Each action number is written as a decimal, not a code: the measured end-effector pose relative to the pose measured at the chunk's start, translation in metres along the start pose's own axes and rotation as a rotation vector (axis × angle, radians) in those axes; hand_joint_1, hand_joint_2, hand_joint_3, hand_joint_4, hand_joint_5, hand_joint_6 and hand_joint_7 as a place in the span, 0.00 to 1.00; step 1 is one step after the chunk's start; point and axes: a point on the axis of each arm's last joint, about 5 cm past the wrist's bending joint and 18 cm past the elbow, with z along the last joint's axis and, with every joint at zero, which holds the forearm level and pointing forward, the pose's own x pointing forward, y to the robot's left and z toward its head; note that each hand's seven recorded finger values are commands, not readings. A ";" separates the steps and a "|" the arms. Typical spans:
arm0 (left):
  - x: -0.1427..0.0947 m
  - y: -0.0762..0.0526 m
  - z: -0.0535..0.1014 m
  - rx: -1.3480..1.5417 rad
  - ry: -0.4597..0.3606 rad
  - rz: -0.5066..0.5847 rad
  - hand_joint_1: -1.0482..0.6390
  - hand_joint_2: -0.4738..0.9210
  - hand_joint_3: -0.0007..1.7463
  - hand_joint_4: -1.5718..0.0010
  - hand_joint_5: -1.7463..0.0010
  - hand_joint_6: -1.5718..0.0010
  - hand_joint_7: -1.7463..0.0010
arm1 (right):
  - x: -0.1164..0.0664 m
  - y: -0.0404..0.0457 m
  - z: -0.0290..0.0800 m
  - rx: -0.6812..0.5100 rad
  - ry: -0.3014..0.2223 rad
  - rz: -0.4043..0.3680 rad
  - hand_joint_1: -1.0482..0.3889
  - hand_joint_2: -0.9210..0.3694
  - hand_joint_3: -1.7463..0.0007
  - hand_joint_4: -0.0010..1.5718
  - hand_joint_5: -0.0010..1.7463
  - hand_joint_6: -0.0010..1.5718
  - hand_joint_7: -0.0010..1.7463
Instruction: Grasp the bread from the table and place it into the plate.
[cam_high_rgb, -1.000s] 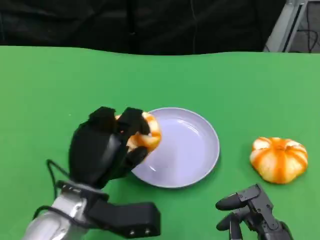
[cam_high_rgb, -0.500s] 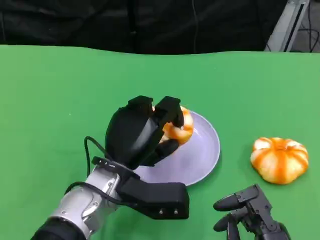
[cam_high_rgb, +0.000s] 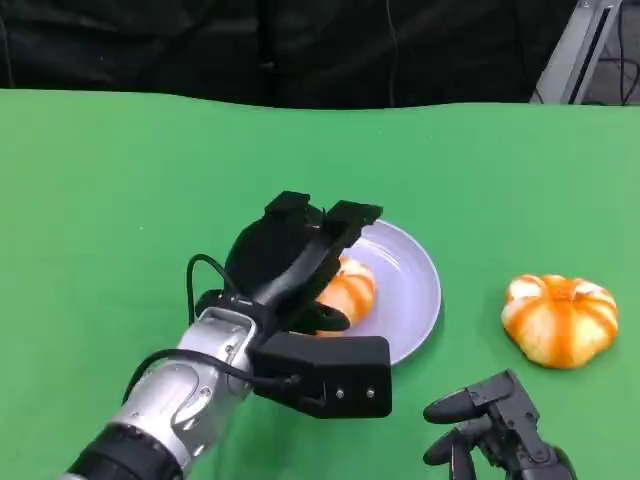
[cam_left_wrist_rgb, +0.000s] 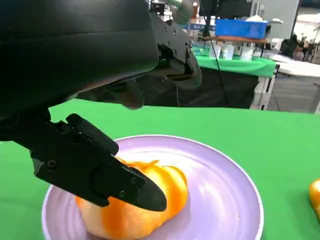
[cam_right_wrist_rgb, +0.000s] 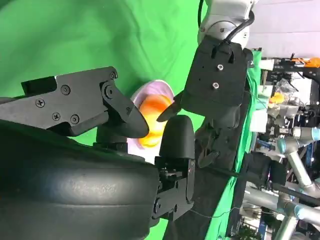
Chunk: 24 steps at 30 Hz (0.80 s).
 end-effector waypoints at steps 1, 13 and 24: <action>0.000 0.001 0.000 0.004 0.003 -0.003 0.30 1.00 0.02 1.00 0.56 0.94 0.84 | 0.000 -0.0001 0.000 0.000 0.000 0.000 0.68 0.00 0.43 0.11 1.00 0.02 1.00; -0.042 0.015 -0.026 -0.057 0.084 0.040 0.30 1.00 0.09 0.84 0.64 0.87 0.91 | 0.000 -0.0006 0.001 0.004 0.002 -0.005 0.67 0.00 0.43 0.10 1.00 0.01 1.00; -0.104 0.019 -0.046 -0.130 0.097 0.167 0.37 1.00 0.06 0.68 0.72 0.68 0.95 | 0.000 -0.0013 0.003 0.003 0.001 -0.008 0.67 0.00 0.43 0.09 1.00 0.00 1.00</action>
